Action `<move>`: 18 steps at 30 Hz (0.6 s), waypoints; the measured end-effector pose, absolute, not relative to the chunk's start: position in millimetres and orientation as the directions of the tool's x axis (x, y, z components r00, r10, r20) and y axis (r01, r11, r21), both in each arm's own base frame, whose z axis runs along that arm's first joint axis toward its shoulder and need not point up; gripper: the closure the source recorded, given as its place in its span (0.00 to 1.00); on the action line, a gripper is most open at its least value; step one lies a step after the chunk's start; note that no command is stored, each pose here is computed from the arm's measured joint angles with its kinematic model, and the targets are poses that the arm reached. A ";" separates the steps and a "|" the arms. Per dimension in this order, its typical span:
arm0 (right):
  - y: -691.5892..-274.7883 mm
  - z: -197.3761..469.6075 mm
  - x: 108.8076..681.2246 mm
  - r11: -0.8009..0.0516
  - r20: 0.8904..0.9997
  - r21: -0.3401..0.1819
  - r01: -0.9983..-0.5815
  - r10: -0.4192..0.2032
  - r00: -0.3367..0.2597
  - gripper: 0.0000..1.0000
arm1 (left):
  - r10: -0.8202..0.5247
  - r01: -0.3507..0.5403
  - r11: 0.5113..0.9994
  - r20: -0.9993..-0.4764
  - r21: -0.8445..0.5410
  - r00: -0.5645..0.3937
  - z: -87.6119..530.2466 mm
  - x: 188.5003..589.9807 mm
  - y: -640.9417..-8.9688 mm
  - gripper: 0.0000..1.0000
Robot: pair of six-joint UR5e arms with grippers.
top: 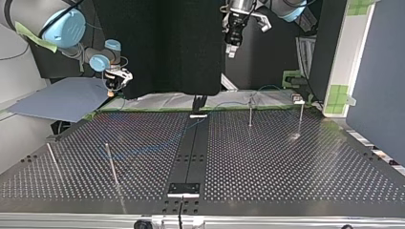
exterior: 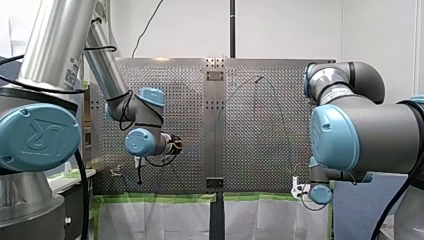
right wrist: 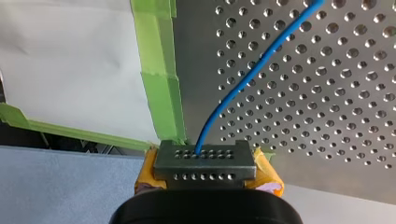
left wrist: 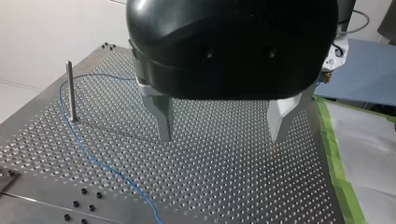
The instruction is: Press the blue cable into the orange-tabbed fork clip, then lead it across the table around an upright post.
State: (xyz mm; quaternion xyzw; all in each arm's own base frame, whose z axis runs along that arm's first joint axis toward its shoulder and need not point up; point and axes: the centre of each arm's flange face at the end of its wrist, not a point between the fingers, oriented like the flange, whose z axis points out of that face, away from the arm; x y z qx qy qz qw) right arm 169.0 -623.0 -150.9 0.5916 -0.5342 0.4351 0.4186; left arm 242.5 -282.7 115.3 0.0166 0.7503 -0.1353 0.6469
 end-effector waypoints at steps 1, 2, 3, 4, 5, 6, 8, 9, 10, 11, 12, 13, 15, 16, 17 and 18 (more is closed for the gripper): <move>-622.9 -150.9 169.3 -0.079 0.962 0.031 -0.996 -0.268 0.051 1.00 | -0.149 0.199 0.963 -0.976 -0.180 -0.161 115.4 243.1 -282.5 0.00; -622.8 -150.9 169.5 -0.080 0.962 0.031 -0.996 -0.268 0.051 1.00 | -0.149 0.199 0.963 -0.976 -0.179 -0.161 115.5 243.3 -282.3 0.00; -622.8 -150.9 169.6 -0.080 0.962 0.031 -0.996 -0.268 0.051 1.00 | -0.148 0.198 0.964 -0.976 -0.179 -0.161 115.5 243.5 -282.2 0.00; -622.8 -150.9 169.7 -0.080 0.962 0.031 -0.996 -0.268 0.051 1.00 | -0.148 0.198 0.964 -0.976 -0.179 -0.160 115.5 243.6 -282.1 0.00; -622.8 -150.9 169.7 -0.080 0.962 0.031 -0.996 -0.268 0.051 1.00 | -0.148 0.198 0.964 -0.976 -0.179 -0.160 115.6 243.7 -282.1 0.00; -622.7 -151.0 169.8 -0.080 0.962 0.031 -0.996 -0.268 0.051 1.00 | -0.148 0.198 0.964 -0.976 -0.178 -0.160 115.6 243.7 -282.1 0.00; -622.7 -150.9 169.8 -0.080 0.962 0.031 -0.996 -0.268 0.051 1.00 | -0.148 0.198 0.964 -0.976 -0.178 -0.160 115.7 243.8 -282.2 0.00; -622.7 -150.9 169.9 -0.080 0.962 0.031 -0.996 -0.268 0.051 1.00 | -0.148 0.198 0.964 -0.976 -0.178 -0.160 115.7 243.9 -282.2 0.00; -622.7 -151.0 169.9 -0.080 0.962 0.031 -0.996 -0.268 0.052 1.00 | -0.148 0.198 0.964 -0.976 -0.178 -0.160 115.7 243.9 -282.2 0.00; -622.7 -151.0 169.9 -0.080 0.962 0.031 -0.996 -0.268 0.052 1.00 | -0.148 0.198 0.964 -0.976 -0.178 -0.160 115.7 243.9 -282.1 0.00; -622.6 -151.0 169.9 -0.080 0.962 0.031 -0.996 -0.268 0.052 1.00 | -0.148 0.198 0.964 -0.976 -0.178 -0.160 115.7 243.9 -282.1 0.00; -622.7 -150.9 170.0 -0.080 0.962 0.031 -0.996 -0.268 0.052 1.00 | -0.148 0.198 0.964 -0.976 -0.178 -0.160 115.7 244.0 -282.1 0.00; -622.7 -150.9 169.9 -0.080 0.962 0.031 -0.996 -0.268 0.052 1.00 | -0.148 0.198 0.964 -0.976 -0.178 -0.160 115.7 243.9 -282.1 0.00; -622.7 -151.0 169.9 -0.080 0.962 0.031 -0.996 -0.268 0.052 1.00 | -0.148 0.198 0.964 -0.976 -0.178 -0.160 115.7 244.0 -282.1 0.00; -622.7 -151.0 169.9 -0.080 0.962 0.031 -0.996 -0.268 0.052 1.00 | -0.148 0.198 0.964 -0.976 -0.178 -0.160 115.7 244.0 -282.1 0.00; -622.7 -150.9 169.9 -0.080 0.962 0.031 -0.996 -0.268 0.052 1.00 | -0.148 0.198 0.964 -0.976 -0.178 -0.160 115.7 244.0 -282.1 0.00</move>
